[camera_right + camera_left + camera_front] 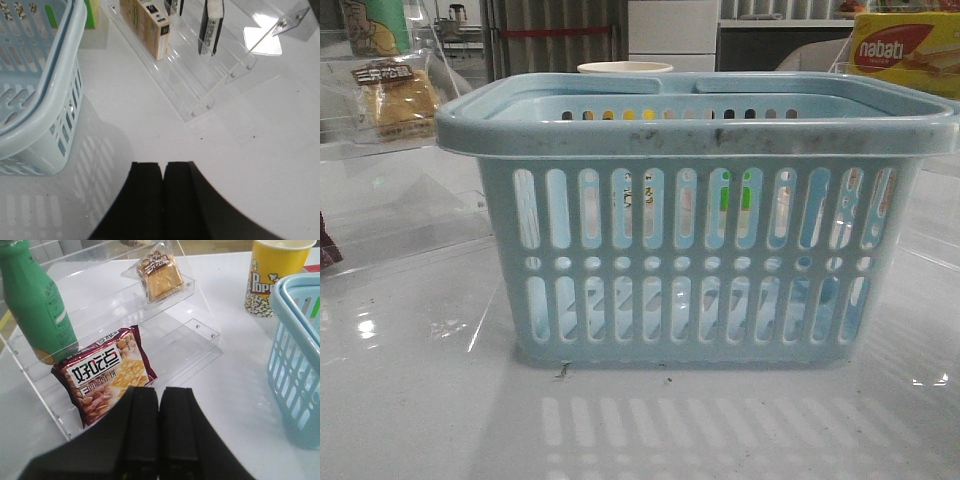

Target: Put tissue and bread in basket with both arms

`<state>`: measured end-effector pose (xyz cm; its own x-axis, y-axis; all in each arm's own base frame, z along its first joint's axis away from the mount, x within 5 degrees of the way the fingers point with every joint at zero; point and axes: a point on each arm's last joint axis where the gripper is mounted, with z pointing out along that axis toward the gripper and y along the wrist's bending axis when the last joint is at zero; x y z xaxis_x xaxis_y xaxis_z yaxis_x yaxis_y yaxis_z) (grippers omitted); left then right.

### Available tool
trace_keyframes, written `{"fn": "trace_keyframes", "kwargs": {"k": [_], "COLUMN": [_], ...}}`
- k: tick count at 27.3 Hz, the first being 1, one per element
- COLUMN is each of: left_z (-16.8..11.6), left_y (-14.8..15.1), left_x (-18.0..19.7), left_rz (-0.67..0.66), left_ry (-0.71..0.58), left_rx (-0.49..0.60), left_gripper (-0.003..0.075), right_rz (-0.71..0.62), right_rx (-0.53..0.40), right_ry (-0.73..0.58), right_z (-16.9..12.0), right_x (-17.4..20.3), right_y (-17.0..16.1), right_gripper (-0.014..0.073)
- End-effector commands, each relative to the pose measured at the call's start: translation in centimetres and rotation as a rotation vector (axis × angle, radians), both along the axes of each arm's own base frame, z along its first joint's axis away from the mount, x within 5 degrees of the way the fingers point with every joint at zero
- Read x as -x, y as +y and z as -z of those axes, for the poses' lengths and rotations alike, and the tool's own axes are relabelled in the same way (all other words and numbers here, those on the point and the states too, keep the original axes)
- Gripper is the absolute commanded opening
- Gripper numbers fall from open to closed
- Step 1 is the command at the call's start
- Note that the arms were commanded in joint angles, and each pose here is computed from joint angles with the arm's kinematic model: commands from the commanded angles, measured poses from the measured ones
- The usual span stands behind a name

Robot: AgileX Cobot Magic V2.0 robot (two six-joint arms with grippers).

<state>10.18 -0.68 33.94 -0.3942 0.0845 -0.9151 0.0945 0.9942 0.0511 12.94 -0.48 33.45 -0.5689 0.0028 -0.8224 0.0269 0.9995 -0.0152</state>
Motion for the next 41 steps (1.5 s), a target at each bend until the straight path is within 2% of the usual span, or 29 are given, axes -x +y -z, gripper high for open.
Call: {"fn": "trace_keyframes", "kwargs": {"k": [1, 4, 6, 8, 10, 16, 22, 29, 41], "left_z": [-1.2, -1.2, -1.2, -1.3, -1.3, -1.3, -1.3, -1.3, -1.3], "left_y": [-0.1, -0.1, -0.1, -0.1, -0.1, -0.1, -0.1, -0.1, -0.1], "left_x": [-0.5, -0.5, -0.5, -0.6, -0.6, -0.6, -0.6, -0.6, -0.6], "left_rz": [0.004, 0.004, 0.004, 0.004, 0.004, 0.004, 0.004, 0.004, 0.004], "left_ry": [-0.071, -0.071, -0.077, -0.08, -0.081, -0.08, -0.08, -0.08, -0.08], "left_rx": [0.016, 0.017, 0.017, 0.017, 0.017, 0.017, 0.017, 0.017, 0.017], "left_gripper": [0.0146, 0.0258, 0.0371, 0.0454, 0.0501, 0.0509, 0.0509, 0.0508, 0.0508], "right_rz": [0.006, 0.006, 0.005, 0.005, 0.005, 0.055, 0.133, 0.137, 0.136], "right_rx": [0.023, 0.022, 0.022, 0.023, 0.026, 0.031, 0.024, 0.034, 0.037], "right_ry": [-0.034, -0.013, 0.002, 0.013, 0.018, 0.046, 0.096, 0.111, 0.131], "right_z": [-0.7, -0.4, -0.1, 0.2, 0.4, 0.3, -0.3, -0.7, 0.9], "right_x": [-1.2, -1.8, -2.2, -2.8, -3.4, -6.7, -12.1, -18.5, -25.1], "right_y": [-0.2, -0.2, -0.3, -0.3, -0.3, -1.5, -4.0, -5.4, -6.6], "right_gripper": [0.0258, 0.0424, 0.0517, 0.0575, 0.0597, 0.0593, 0.0593, 0.0593, 0.0593]}}
